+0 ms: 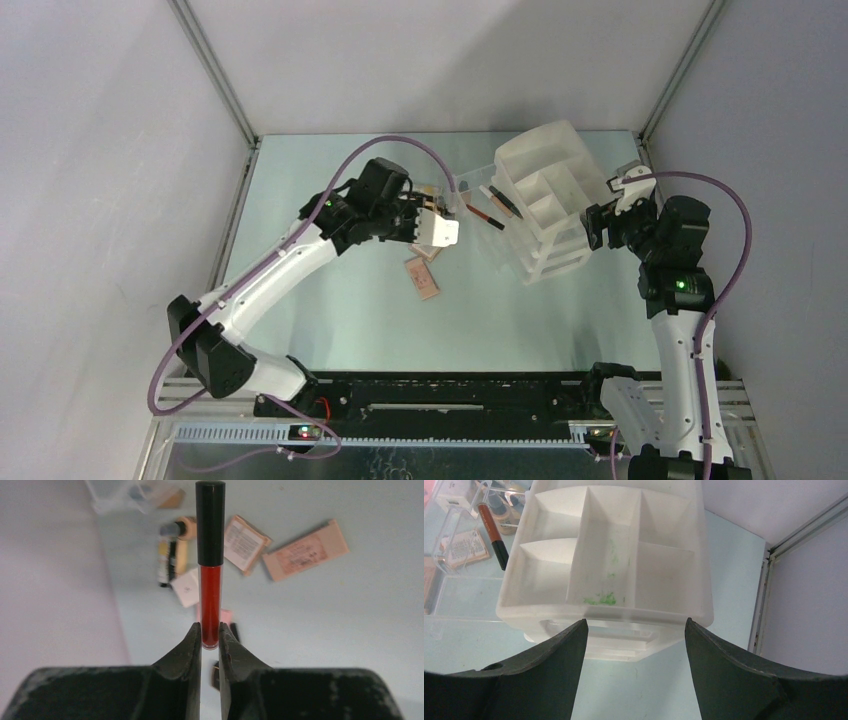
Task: Organize the makeup
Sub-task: Place the makeup in the drawer.
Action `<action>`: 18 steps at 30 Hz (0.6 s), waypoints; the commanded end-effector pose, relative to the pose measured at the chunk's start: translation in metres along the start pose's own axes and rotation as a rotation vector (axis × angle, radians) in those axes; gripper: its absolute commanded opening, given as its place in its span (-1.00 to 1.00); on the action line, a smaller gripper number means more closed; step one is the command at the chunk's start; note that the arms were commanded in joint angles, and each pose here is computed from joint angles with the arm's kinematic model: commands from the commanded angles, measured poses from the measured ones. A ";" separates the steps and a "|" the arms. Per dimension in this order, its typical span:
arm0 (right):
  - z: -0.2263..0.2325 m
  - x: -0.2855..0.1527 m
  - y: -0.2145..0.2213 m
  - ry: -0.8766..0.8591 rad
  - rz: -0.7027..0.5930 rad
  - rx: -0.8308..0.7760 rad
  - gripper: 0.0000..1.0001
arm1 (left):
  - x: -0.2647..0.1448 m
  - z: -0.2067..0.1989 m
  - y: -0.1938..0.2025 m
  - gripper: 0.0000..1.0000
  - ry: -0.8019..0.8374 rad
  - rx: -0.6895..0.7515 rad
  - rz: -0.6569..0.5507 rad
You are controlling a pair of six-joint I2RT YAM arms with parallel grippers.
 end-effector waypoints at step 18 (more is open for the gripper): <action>0.000 -0.006 -0.006 0.007 -0.039 -0.022 0.59 | 0.050 0.100 -0.097 -0.99 -0.216 0.536 0.095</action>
Point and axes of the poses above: each gripper's point midway between its finger pads, its own x axis out along the fingers, its own z axis along the line the jaws close on, y = z × x, the point moved 5 cm from there along -x, back along the fingers, and after that the axes turned 1 degree about -x, right-handed, at the moved point
